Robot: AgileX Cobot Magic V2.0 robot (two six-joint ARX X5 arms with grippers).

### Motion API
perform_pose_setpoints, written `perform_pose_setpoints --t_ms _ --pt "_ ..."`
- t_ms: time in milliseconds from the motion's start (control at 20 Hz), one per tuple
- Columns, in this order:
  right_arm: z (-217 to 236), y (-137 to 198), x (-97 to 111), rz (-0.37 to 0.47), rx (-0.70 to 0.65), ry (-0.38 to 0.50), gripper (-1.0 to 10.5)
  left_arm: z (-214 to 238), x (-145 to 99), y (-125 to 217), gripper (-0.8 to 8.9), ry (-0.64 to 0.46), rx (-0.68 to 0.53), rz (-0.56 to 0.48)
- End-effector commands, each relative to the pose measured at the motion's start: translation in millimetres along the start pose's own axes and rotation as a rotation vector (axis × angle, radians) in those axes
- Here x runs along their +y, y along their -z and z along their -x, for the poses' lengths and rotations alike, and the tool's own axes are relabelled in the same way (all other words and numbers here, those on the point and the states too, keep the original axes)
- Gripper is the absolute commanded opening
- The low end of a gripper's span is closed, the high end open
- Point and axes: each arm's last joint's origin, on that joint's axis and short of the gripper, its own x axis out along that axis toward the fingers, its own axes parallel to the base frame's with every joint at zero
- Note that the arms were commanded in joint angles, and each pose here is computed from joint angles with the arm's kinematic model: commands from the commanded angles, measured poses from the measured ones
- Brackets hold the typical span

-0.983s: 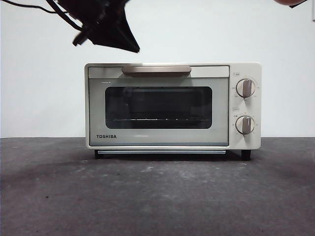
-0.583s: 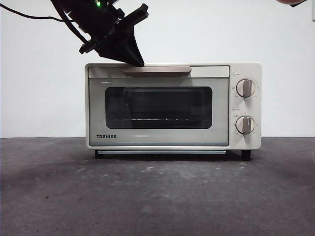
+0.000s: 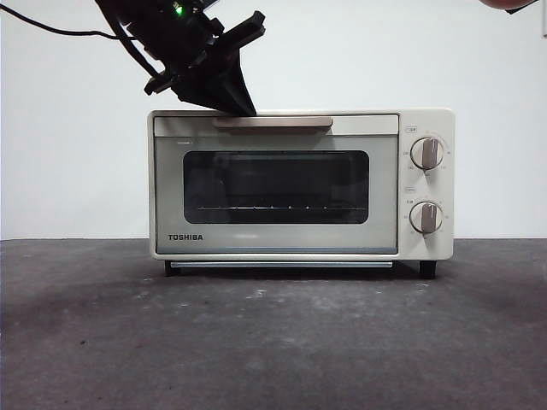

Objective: Eggoven

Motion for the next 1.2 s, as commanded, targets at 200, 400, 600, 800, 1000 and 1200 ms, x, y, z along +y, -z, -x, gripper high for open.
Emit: perform_pose_setpoints --t_ms 200,400,600,800,1000,1200 --pt "2.4 -4.8 2.4 0.016 -0.024 -0.013 0.0 -14.1 -21.2 22.8 0.07 0.057 0.192 -0.025" --pt "2.3 -6.5 2.9 0.016 -0.041 -0.018 0.0 -14.2 -37.9 32.0 0.07 0.092 0.284 -0.033" --pt "2.1 -7.1 3.1 0.016 -0.047 -0.019 0.0 -13.0 -53.6 41.0 0.07 0.124 0.372 -0.045" --pt "2.1 -7.4 3.2 0.016 -0.05 -0.02 0.0 -10.3 -68.4 49.7 0.07 0.152 0.459 -0.057" --pt "1.9 -7.6 3.2 0.016 -0.051 -0.02 0.0 -4.8 -84.4 61.8 0.07 0.179 0.583 -0.073" --pt "-8.4 -8.7 3.6 0.016 -0.021 -0.012 0.0 7.0 -88.0 56.2 0.07 0.185 0.569 -0.074"
